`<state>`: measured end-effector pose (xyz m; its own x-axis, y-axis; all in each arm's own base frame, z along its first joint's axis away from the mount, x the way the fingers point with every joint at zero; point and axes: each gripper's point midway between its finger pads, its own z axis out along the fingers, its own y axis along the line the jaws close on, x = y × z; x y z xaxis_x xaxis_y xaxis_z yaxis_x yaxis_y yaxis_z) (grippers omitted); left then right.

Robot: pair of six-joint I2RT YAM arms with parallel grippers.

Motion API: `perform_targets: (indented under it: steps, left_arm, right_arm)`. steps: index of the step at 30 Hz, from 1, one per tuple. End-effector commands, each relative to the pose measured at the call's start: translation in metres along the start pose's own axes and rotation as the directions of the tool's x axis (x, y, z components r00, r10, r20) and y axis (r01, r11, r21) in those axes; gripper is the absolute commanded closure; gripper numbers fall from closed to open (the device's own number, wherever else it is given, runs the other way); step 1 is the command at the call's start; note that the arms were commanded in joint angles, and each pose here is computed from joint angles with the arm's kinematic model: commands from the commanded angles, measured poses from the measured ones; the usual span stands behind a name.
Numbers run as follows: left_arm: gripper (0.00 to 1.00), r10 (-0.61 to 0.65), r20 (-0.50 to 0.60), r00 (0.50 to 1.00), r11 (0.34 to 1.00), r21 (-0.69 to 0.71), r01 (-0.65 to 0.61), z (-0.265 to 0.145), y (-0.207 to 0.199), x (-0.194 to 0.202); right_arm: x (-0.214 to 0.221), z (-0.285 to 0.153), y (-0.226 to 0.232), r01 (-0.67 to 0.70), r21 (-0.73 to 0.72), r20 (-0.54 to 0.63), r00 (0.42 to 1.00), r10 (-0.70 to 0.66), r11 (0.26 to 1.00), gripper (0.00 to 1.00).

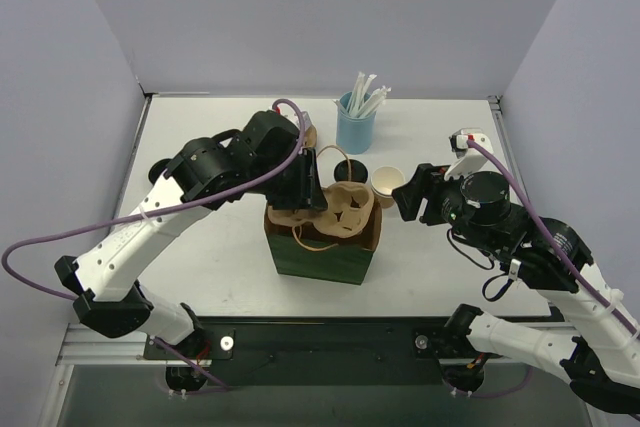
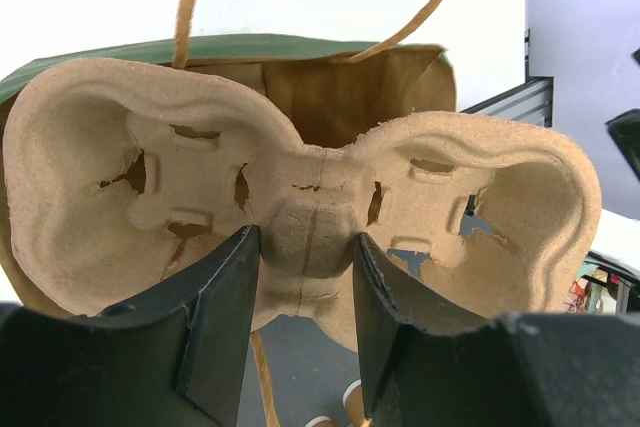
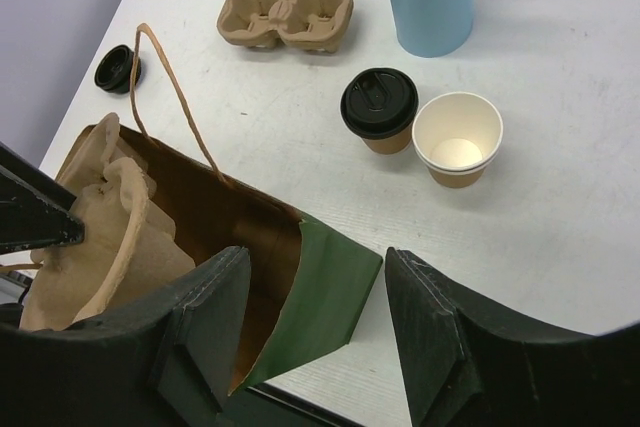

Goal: Pack the takeout coffee

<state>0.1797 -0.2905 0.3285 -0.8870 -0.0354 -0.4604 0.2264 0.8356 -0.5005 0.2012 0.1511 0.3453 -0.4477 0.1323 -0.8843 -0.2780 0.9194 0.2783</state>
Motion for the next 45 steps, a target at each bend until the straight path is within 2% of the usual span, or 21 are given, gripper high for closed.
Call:
perform_targets:
  steps: [1, 20, 30, 38, 45]
  left_arm:
    - [0.56, -0.024, 0.087, 0.996, 0.995, 0.101, 0.015, -0.023, -0.022, -0.017]
    - [0.57, -0.06, 0.042, 0.997, 0.989, 0.137, 0.054, -0.025, -0.021, -0.001]
    - [0.57, -0.034, 0.006, 0.999, 0.999, 0.018, 0.034, -0.005, 0.007, 0.013]
    - [0.6, 0.008, 0.111, 0.994, 0.998, -0.065, -0.001, 0.006, 0.016, -0.013]
    - [0.6, 0.046, 0.08, 0.996, 0.992, -0.123, -0.036, 0.021, 0.021, -0.006]
  right_arm:
    - [-0.001, 0.0, 0.001, -0.024, -0.001, -0.003, 1.0, 0.024, 1.0, 0.44]
    - [0.004, 0.0, 0.004, -0.042, -0.014, -0.021, 0.999, 0.042, 0.999, 0.44]
    - [0.004, 0.004, 0.005, -0.042, -0.01, -0.03, 0.999, 0.042, 0.999, 0.44]
    - [0.006, 0.005, 0.01, -0.048, -0.025, -0.047, 0.998, 0.047, 0.999, 0.44]
    - [0.01, 0.006, 0.013, -0.041, -0.038, -0.064, 0.997, 0.038, 0.998, 0.44]
